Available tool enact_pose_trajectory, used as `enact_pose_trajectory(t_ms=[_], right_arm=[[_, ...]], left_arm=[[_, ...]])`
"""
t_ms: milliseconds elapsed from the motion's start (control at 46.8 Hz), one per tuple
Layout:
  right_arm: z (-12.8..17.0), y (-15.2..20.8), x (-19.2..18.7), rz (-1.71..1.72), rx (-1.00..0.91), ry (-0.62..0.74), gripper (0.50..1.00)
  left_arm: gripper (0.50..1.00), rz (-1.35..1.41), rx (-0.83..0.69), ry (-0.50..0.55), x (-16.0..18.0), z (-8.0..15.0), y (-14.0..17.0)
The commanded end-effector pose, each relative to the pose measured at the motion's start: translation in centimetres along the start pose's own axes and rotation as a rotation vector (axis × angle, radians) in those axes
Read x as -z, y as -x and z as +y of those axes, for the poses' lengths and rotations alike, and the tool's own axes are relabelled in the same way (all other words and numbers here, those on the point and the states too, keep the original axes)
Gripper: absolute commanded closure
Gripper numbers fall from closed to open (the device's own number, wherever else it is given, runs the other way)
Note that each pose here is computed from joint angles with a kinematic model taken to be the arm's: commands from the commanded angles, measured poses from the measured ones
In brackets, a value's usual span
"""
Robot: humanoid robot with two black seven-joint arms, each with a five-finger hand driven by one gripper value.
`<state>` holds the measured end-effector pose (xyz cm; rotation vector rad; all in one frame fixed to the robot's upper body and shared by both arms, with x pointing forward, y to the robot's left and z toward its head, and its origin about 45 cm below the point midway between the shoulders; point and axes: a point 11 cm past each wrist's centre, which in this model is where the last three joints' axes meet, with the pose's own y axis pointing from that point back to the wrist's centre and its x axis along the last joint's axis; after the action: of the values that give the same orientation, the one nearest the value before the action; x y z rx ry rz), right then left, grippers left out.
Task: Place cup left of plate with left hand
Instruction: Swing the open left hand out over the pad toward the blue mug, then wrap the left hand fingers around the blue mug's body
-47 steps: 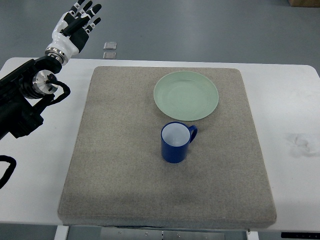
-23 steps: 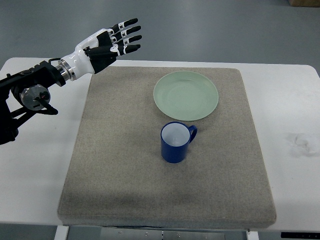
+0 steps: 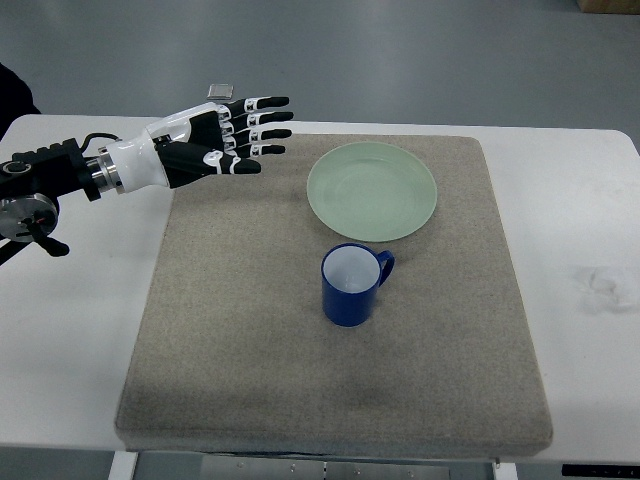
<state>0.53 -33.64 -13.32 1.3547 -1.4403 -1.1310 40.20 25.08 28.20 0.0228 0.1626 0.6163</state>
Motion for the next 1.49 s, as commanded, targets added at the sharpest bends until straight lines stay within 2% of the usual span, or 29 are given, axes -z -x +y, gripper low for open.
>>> enact_pose_trajectory(t_ms=[0,171,299,1003,1473], right_arm=[[0.0,0.0,0.0,0.000,0.000,0.000,0.568],[0.0,0.0,0.0,0.000,0.000,0.000,0.568],[0.0,0.0,0.0,0.000,0.000,0.000,0.568],[0.0,0.0,0.0,0.000,0.000,0.000,0.568],[0.0,0.0,0.0,0.000,0.000,0.000,0.568]], left_arm=[[0.504,-0.005,-0.007,-0.021,0.5,0.6,-0.1],[0.504,-0.097,-0.032,-0.109,1.4,3.0,-1.1],[0.504,-0.151,-0.024,-0.165,2.6,3.7,-1.1],[0.504,-0.087,0.068,-0.191,7.0,1.3,2.0],[0.504,-0.154,0.201,-0.199,8.5,-3.2,5.6]])
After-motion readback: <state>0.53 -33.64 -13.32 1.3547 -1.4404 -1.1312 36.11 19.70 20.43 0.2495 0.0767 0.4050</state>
